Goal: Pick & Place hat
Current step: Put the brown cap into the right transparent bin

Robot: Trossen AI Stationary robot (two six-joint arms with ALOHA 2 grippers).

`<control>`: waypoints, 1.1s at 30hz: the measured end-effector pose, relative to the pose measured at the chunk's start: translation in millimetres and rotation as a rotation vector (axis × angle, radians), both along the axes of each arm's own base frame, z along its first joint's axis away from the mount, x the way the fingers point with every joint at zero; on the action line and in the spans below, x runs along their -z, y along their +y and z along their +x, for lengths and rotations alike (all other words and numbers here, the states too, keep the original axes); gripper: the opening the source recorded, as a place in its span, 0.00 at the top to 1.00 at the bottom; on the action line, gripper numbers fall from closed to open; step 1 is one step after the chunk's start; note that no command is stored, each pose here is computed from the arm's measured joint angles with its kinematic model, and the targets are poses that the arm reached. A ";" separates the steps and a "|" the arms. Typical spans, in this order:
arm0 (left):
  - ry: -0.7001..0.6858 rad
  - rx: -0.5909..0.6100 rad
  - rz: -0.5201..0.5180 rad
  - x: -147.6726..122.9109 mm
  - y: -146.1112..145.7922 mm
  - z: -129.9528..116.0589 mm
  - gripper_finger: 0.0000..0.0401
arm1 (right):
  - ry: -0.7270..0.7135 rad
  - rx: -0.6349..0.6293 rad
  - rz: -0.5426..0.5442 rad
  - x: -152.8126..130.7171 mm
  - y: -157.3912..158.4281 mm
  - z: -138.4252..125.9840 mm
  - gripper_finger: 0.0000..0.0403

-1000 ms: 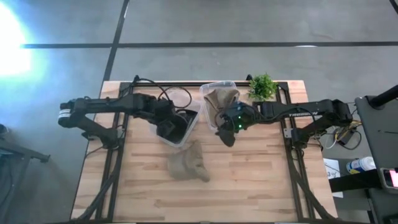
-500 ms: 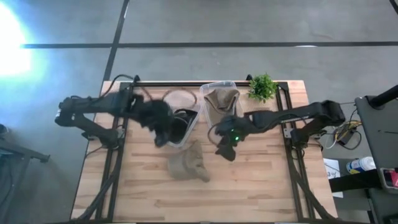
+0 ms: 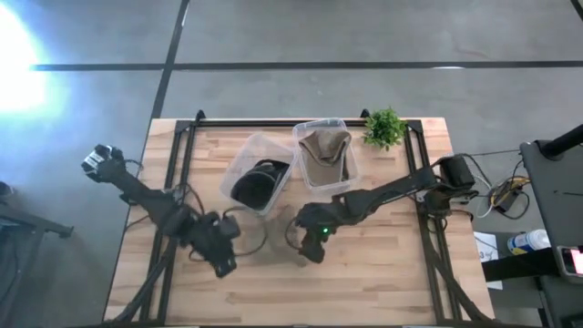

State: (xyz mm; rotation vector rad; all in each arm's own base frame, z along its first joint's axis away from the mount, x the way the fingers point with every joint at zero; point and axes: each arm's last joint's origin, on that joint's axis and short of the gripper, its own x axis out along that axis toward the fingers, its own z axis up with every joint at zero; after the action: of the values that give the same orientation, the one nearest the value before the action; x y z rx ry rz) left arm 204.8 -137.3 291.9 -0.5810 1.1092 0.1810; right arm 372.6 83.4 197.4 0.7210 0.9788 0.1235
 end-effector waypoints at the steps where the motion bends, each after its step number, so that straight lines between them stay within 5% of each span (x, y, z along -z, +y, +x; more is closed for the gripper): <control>1: 0.008 -0.029 -0.029 10.3 -5.5 -3.1 0.58 | -0.021 0.005 0.009 1.2 1.3 4.4 0.52; 8: -0.076 -0.243 -0.224 67.3 -27.9 -14.7 0.58 | -0.001 0.064 0.021 26.7 3.9 22.8 0.52; 21: -0.199 -0.749 -0.138 130.8 2.7 -37.5 0.58 | 0.091 0.127 0.014 57.7 4.9 28.2 0.52; 28: -0.418 -0.795 -0.410 150.1 3.8 -31.8 0.58 | 0.094 0.165 0.017 57.9 3.3 28.6 0.52; 33: -0.406 -0.812 -0.406 160.5 7.9 -36.2 0.58 | 0.093 0.167 0.020 57.7 3.6 28.7 0.52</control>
State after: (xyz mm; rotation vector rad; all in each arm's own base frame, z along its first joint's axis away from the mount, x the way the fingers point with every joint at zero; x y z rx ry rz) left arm 168.6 -129.4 131.4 -1.3546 0.4620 0.5179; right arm 401.3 87.0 139.7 0.8294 1.0026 -0.0468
